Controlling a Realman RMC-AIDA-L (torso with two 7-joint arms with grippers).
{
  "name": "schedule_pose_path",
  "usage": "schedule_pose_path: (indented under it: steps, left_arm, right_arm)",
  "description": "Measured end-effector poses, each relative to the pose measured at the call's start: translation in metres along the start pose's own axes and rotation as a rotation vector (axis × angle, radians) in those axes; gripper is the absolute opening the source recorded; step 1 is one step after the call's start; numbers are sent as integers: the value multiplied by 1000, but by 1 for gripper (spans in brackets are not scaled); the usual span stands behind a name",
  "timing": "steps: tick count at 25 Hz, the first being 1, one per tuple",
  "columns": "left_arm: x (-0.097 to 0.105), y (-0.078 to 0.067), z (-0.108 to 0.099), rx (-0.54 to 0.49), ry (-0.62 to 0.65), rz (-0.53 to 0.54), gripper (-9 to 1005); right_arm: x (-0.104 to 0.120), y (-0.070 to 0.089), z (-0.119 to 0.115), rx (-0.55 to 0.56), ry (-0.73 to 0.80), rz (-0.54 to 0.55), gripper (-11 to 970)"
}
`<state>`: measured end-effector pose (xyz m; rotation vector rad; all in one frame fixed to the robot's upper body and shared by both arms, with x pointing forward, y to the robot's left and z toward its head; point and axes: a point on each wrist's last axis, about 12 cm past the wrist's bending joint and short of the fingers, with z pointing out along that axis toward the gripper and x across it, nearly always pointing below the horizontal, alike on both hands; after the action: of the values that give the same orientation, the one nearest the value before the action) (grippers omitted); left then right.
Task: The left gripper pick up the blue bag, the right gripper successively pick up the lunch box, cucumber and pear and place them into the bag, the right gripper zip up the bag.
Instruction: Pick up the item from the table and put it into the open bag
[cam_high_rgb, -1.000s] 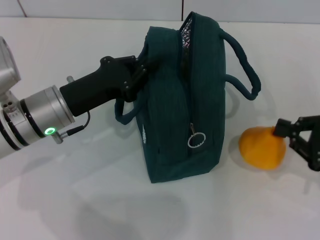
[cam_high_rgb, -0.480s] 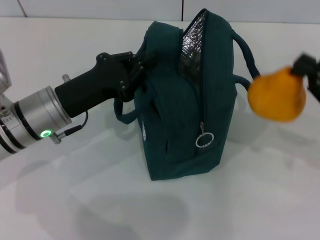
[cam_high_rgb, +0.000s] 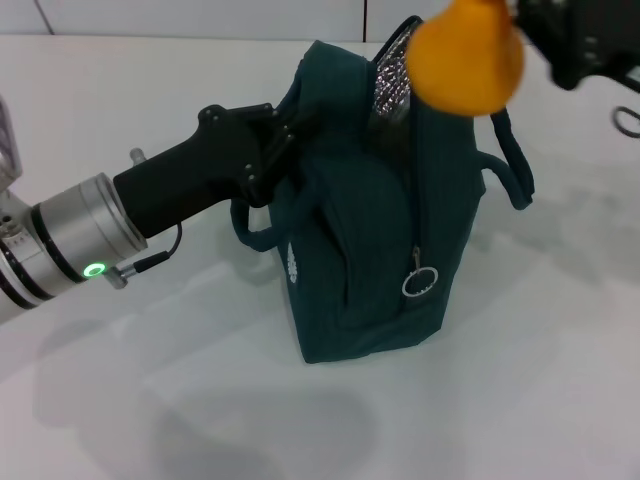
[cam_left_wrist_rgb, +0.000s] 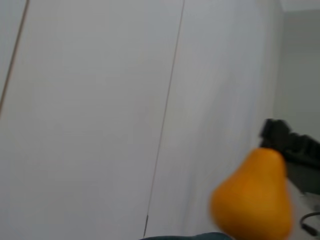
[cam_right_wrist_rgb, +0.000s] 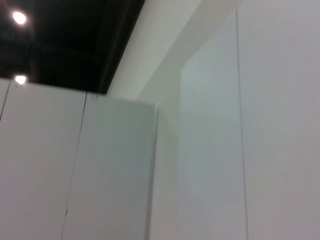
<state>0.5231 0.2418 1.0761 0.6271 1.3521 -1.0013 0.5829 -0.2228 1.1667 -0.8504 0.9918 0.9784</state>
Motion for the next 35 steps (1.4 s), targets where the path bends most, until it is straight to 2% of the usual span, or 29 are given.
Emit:
schedule_pose_path:
  steps: [6, 10, 19, 25, 35]
  left_arm:
    - [0, -1, 2, 12, 1, 12, 41]
    - [-1, 0, 3, 10, -4, 13, 41]
    - [-1, 0, 2, 9, -5, 13, 41]
    - [0, 0, 1, 5, -4, 11, 40]
    - [0, 0, 0, 1, -1, 10, 40]
  right_arm:
    - [13, -5, 32, -49, 132, 45, 31]
    - [19, -2, 36, -72, 180, 49, 30]
    - [37, 10, 37, -99, 264, 85, 29]
    - [43, 18, 25, -89, 267, 131, 30]
    - [41, 18, 18, -72, 268, 197, 34]
